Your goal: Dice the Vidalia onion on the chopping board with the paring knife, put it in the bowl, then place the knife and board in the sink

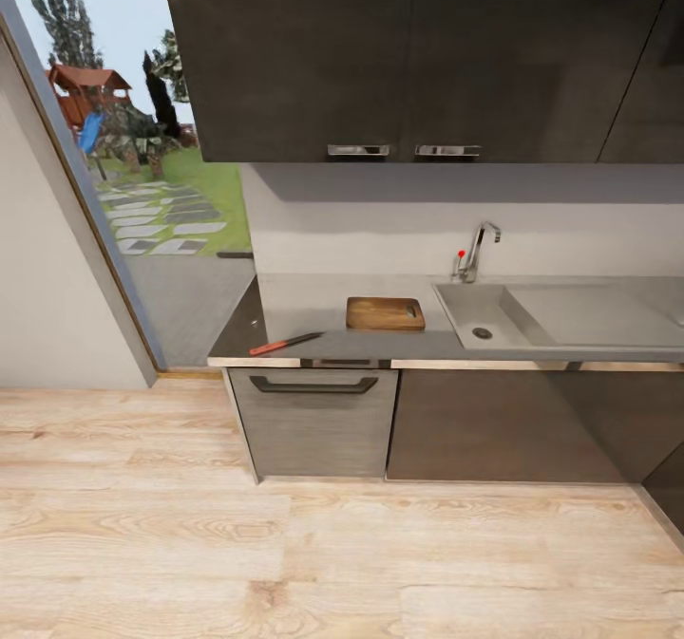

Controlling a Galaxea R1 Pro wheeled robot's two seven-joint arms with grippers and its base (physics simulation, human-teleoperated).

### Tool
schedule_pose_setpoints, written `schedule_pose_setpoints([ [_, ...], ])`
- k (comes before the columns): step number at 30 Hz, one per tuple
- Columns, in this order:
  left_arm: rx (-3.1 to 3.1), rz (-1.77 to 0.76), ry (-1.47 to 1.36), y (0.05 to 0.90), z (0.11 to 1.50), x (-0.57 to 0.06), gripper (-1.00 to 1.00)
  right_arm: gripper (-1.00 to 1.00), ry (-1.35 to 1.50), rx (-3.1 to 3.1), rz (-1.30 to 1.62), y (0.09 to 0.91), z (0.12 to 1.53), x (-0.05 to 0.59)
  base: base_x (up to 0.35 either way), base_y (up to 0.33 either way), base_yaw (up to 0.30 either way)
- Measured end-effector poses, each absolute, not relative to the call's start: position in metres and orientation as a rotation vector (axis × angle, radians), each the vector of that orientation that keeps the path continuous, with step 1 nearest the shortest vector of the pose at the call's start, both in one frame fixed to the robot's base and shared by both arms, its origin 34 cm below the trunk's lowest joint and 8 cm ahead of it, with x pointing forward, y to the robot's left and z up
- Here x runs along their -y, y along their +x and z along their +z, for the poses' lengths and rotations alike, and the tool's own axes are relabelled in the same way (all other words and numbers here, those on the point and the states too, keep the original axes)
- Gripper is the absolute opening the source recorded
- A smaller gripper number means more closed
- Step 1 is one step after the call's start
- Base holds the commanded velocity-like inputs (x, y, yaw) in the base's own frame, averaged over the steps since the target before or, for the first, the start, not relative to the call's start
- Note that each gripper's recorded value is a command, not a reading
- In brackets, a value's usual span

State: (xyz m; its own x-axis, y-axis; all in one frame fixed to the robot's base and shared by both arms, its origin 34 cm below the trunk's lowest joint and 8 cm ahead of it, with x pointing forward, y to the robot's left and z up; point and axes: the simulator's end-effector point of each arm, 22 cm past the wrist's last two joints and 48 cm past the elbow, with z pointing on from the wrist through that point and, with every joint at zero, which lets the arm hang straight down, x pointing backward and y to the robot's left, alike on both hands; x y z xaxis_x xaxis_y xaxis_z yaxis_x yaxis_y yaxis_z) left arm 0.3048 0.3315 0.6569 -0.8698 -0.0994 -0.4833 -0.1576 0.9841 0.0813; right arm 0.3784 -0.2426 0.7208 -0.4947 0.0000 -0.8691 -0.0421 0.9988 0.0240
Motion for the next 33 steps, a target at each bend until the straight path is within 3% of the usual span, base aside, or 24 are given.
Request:
schedule_pose_setpoints([
  [33,-2.576,0.141,-0.182,0.330,0.667,-0.321,1.00,1.00,0.075,-2.101,-0.062,0.377,0.718,0.264,0.000,0.000,0.000],
])
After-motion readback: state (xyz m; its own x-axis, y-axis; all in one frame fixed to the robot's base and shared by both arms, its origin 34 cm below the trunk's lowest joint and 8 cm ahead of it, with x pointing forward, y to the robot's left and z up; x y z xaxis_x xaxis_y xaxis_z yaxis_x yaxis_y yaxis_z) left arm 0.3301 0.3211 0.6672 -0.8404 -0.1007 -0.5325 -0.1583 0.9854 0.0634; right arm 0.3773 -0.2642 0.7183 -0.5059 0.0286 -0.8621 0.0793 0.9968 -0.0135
